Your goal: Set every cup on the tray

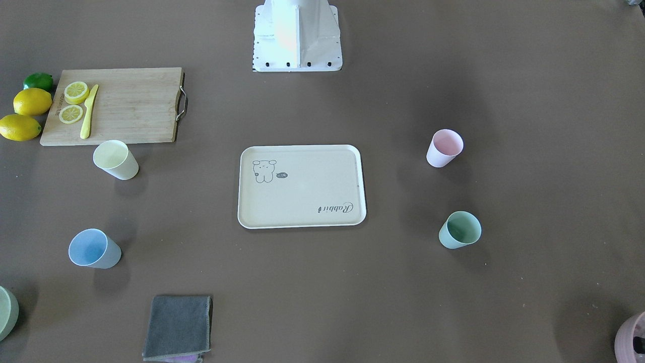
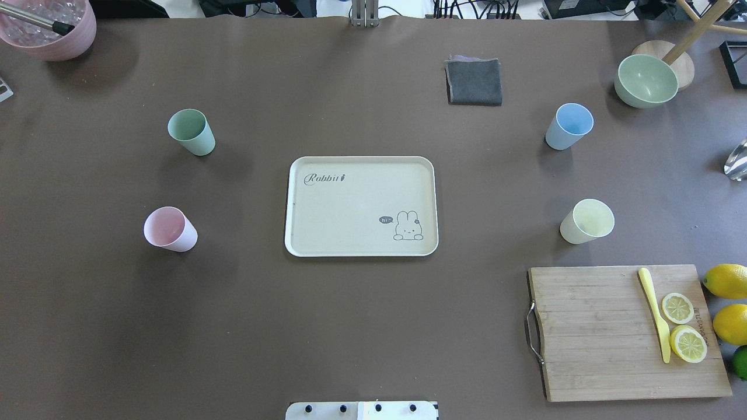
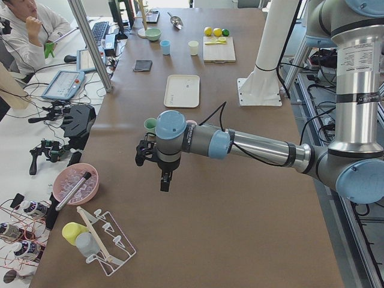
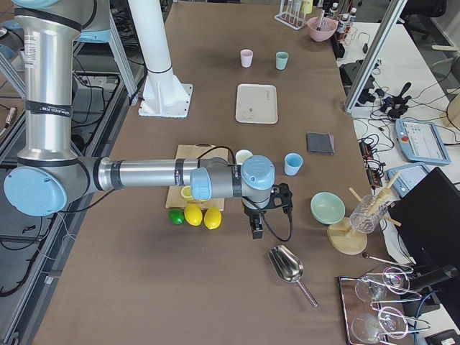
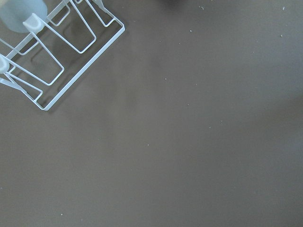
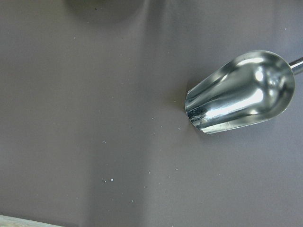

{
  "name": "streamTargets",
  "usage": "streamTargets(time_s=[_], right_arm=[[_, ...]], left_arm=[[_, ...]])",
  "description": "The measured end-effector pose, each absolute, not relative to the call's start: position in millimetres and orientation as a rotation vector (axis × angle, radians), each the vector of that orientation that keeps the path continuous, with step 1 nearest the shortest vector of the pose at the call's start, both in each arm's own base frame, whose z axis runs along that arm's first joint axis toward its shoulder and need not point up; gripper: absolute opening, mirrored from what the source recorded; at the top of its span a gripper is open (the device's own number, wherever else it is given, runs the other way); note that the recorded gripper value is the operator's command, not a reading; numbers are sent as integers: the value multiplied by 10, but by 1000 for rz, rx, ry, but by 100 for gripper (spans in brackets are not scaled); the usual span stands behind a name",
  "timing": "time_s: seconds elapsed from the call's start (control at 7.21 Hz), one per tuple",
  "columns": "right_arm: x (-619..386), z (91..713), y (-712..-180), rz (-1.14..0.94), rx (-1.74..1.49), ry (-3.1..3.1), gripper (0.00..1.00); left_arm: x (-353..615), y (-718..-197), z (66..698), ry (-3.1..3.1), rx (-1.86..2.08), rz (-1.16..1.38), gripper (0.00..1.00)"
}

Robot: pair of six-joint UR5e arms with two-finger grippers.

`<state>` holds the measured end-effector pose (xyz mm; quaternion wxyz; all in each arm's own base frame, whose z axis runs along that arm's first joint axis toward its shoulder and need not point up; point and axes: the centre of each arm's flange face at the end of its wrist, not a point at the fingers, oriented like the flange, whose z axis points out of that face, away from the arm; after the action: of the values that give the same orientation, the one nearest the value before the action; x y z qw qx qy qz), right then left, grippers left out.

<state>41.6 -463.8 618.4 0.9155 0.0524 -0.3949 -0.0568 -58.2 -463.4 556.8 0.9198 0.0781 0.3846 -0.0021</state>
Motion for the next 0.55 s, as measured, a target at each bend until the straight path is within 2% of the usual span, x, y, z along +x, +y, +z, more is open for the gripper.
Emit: streamTargets(time_s=[0.55], right_arm=[[396, 6127, -4686, -125, 119, -812, 100]], left_arm=[[-560, -4593, 5635, 791, 144, -6, 98]])
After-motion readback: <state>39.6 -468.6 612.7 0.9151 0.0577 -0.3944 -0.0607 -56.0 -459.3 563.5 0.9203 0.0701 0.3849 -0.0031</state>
